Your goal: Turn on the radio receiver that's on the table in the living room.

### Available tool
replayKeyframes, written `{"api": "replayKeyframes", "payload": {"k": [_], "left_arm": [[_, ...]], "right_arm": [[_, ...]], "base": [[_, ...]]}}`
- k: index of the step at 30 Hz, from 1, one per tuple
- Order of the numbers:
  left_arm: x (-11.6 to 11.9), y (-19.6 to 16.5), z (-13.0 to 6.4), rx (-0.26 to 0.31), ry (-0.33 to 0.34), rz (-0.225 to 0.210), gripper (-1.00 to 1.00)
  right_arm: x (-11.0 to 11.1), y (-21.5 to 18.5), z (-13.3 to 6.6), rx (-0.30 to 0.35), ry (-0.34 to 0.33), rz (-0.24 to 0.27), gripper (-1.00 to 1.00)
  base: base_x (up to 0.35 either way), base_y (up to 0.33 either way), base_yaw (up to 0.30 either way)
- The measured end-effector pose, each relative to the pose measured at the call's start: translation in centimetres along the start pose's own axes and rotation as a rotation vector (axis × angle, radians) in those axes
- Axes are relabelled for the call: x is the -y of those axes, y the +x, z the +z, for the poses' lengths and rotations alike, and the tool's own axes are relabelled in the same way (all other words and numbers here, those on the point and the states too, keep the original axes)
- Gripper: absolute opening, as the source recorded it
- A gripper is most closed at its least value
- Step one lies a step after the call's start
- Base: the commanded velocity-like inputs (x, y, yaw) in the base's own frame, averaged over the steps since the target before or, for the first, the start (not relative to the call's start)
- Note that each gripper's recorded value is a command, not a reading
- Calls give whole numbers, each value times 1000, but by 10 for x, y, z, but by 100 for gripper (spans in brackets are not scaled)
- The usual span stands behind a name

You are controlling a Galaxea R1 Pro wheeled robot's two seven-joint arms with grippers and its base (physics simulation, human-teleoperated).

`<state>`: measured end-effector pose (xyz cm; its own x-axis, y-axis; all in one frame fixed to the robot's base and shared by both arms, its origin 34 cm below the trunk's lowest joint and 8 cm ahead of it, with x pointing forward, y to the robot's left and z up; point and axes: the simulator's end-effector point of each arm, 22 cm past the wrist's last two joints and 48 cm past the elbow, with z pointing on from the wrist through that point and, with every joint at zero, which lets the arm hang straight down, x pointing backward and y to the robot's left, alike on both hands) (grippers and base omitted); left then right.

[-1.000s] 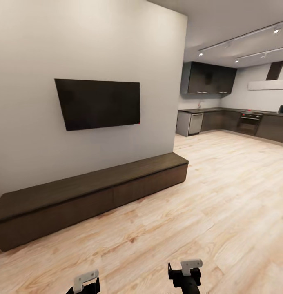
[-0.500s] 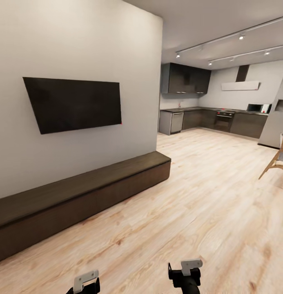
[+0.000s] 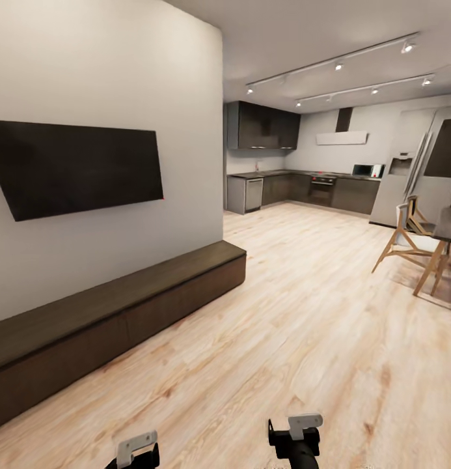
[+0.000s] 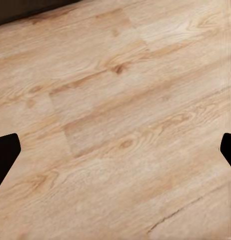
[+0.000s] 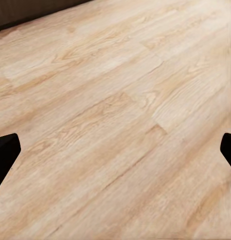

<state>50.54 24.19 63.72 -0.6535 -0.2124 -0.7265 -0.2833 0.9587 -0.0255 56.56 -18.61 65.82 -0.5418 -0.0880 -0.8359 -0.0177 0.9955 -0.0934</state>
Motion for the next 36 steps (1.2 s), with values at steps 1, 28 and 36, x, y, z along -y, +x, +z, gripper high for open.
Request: {"api": "replayKeyframes", "payload": {"k": [1,28,36], "left_arm": [[0,0,0,0,0,0,100],[0,0,0,0,0,-1,100],[0,0,0,0,0,0,100]], "right_arm": [[0,0,0,0,0,0,100],[0,0,0,-1,0,0,100],[-1,5,0,-10,-3,-3,100]], "base": [[0,0,-284],[0,0,-284],[0,0,-284]]}}
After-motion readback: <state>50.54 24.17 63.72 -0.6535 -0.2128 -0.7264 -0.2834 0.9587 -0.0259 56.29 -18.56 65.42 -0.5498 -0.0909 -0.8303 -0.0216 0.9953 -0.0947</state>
